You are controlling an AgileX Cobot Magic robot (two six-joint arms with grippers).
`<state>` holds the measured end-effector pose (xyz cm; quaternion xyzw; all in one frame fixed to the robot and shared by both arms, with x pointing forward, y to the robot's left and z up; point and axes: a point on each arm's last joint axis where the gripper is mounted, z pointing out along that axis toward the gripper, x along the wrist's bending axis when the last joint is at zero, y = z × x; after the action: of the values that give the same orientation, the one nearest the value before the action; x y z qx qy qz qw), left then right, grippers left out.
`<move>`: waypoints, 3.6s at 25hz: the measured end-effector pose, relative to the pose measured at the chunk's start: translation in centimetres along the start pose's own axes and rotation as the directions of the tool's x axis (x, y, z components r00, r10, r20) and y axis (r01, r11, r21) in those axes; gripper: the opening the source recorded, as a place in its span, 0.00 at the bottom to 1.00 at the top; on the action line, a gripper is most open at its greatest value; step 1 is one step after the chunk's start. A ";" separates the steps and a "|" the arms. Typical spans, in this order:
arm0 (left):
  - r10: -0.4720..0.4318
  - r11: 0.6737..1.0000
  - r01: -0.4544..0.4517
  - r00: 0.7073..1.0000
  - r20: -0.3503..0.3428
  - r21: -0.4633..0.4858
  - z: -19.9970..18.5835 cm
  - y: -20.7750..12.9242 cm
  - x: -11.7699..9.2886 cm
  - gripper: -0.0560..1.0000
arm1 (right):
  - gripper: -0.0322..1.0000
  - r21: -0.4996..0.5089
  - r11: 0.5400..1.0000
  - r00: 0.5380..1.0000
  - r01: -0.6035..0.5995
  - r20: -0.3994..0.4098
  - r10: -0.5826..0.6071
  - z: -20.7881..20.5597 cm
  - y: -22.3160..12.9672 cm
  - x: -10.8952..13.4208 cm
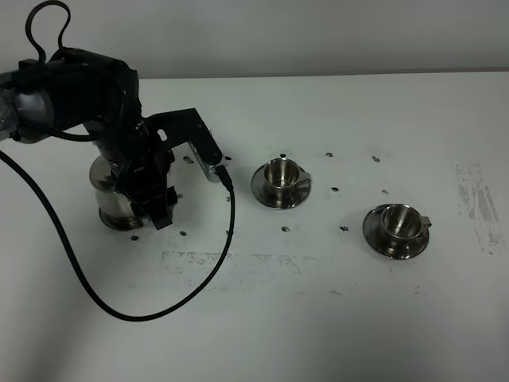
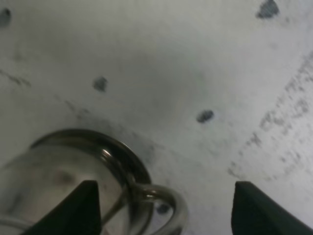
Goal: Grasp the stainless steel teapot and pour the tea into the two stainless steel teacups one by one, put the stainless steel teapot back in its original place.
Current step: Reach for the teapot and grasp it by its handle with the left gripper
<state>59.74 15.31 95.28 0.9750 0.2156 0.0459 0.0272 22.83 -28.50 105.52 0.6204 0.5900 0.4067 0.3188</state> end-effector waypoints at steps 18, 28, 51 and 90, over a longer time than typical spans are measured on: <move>0.020 1.000 -0.021 0.990 -0.138 -0.009 -5.0 1.9 -5.0 0.58 | 0.41 -0.001 1.000 1.000 0.000 -0.001 0.000 0.0 0.0 0.0; -0.250 0.965 0.261 0.927 -0.281 0.001 -3.7 -1.6 -8.8 0.58 | 0.41 -0.001 1.000 1.000 0.000 -0.001 0.000 0.0 0.0 0.0; -0.568 0.823 0.530 0.773 -0.284 -0.204 1.9 -0.7 -6.9 0.58 | 0.41 0.000 1.000 1.000 0.000 -0.001 0.000 0.0 0.0 0.0; -0.397 0.890 0.454 0.817 -0.419 0.041 2.4 -4.5 -5.3 0.58 | 0.41 -0.001 1.000 1.000 0.000 -0.001 0.000 0.0 0.0 0.0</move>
<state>53.26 17.08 92.14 0.8710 0.4320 0.2213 -0.0758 22.84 -28.50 105.53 0.6203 0.5898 0.4072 0.3187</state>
